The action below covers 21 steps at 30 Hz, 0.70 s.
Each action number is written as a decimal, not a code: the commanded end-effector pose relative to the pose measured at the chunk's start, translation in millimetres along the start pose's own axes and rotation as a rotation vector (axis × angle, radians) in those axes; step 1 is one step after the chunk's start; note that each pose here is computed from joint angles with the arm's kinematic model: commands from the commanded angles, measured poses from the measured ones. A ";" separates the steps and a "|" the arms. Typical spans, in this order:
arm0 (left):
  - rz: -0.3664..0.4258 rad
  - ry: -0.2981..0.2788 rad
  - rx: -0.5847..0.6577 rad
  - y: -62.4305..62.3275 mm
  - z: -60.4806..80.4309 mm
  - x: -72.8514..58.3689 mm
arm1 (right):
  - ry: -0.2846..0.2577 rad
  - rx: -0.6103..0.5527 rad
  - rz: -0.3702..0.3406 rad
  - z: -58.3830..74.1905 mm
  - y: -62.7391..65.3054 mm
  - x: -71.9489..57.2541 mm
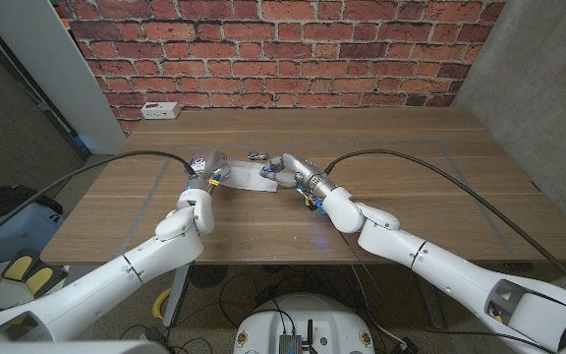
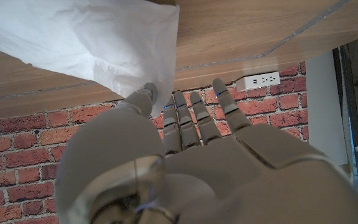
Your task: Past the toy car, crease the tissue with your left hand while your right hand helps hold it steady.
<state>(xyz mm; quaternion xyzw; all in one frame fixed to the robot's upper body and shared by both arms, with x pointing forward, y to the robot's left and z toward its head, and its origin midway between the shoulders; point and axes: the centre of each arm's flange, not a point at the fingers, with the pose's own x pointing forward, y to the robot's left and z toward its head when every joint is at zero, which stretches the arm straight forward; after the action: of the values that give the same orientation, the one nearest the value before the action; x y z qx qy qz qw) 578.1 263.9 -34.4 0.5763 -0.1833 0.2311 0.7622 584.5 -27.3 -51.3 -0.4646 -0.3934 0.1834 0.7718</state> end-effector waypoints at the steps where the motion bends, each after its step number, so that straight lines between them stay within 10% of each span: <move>1: 0.076 -0.025 0.011 2.3 5.8 -3.4 | 0.008 -0.029 0.081 -0.7 0.2 3.2; 9: 0.215 -0.106 0.014 8.4 5.7 -14.2 | 0.003 -0.031 0.065 -1.6 -0.4 3.1; 21: 0.138 -0.247 -0.147 10.2 -12.5 -20.3 | 0.001 -0.026 0.061 -0.5 -0.1 5.1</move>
<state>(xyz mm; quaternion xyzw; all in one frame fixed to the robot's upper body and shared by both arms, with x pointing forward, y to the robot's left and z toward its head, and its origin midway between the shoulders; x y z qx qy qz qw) 564.0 259.2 -34.5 0.5641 -0.2791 0.2454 0.7373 587.4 -26.0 -50.0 -0.4858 -0.3809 0.2002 0.7608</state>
